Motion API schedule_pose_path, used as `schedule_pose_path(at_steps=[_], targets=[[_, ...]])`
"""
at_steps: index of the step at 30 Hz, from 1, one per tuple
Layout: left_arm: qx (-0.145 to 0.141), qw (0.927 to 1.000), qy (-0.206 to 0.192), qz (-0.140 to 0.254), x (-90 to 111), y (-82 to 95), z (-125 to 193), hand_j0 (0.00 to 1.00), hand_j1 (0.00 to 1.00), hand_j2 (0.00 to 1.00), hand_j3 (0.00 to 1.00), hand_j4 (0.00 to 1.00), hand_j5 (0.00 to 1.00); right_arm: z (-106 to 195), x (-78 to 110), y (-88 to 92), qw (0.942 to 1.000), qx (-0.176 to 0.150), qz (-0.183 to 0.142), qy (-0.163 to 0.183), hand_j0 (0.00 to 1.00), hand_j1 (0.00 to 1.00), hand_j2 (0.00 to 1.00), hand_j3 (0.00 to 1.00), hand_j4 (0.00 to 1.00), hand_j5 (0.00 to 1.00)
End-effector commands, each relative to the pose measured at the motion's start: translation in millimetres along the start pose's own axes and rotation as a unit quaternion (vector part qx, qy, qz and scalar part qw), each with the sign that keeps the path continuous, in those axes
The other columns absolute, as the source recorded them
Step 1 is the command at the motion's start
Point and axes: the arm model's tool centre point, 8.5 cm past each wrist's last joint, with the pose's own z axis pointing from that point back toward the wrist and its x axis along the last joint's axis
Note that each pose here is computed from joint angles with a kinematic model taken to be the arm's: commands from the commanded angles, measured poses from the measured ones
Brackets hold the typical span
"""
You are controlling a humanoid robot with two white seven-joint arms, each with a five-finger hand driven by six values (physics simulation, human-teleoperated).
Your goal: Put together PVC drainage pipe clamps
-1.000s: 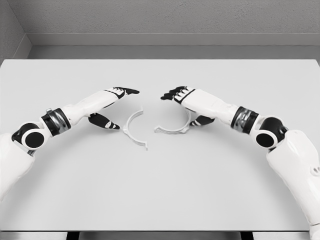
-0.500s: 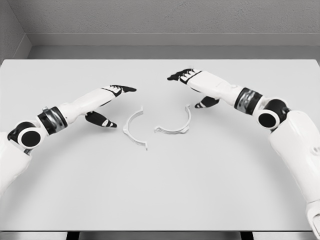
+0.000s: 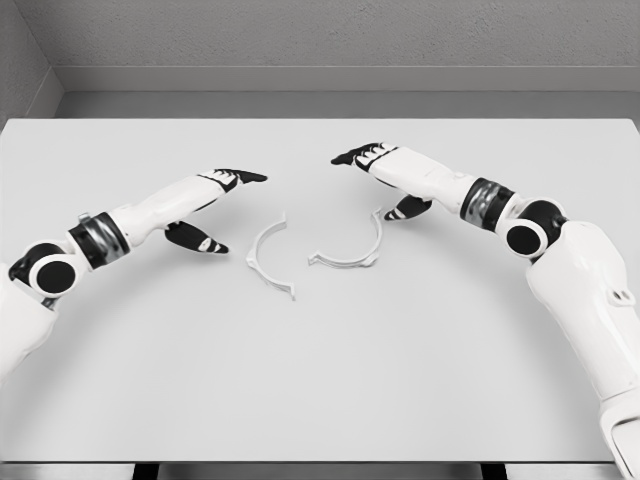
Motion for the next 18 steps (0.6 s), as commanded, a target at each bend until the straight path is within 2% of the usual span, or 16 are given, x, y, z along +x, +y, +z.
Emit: schedule_pose_path(at_steps=[1, 11, 17, 18], targets=[[0.001, 1.0, 0.004, 0.0, -2.4, 2.1, 3.4, 1.0, 1.0, 1.0, 1.0, 1.0, 1.0, -0.1, -1.1, 1.1, 1.0, -0.001, -0.005, 0.002, 1.0, 1.0, 1.0, 1.0, 1.0, 1.0], [0.002, 1.0, 0.005, -0.001, -3.1, 3.8, 4.4, 1.0, 1.0, 1.0, 1.0, 1.0, 1.0, -5.8, -6.3, 9.6, 0.9998, 0.013, -0.014, 0.01, 1.0, 1.0, 1.0, 1.0, 1.0, 1.0], [0.003, 1.0, 0.002, -0.001, -1.3, 4.0, 2.7, 1.0, 1.0, 1.0, 1.0, 1.0, 1.0, -11.0, -2.9, 8.4, 0.9998, 0.011, -0.014, 0.006, 1.0, 1.0, 1.0, 1.0, 1.0, 1.0], [0.014, 0.9999, 0.004, -0.002, -2.5, 10.5, 4.9, 1.0, 1.0, 1.0, 1.0, 1.0, 1.0, -12.8, -1.3, 10.6, 0.9998, 0.016, -0.014, 0.004, 1.0, 1.0, 1.0, 1.0, 1.0, 1.0]])
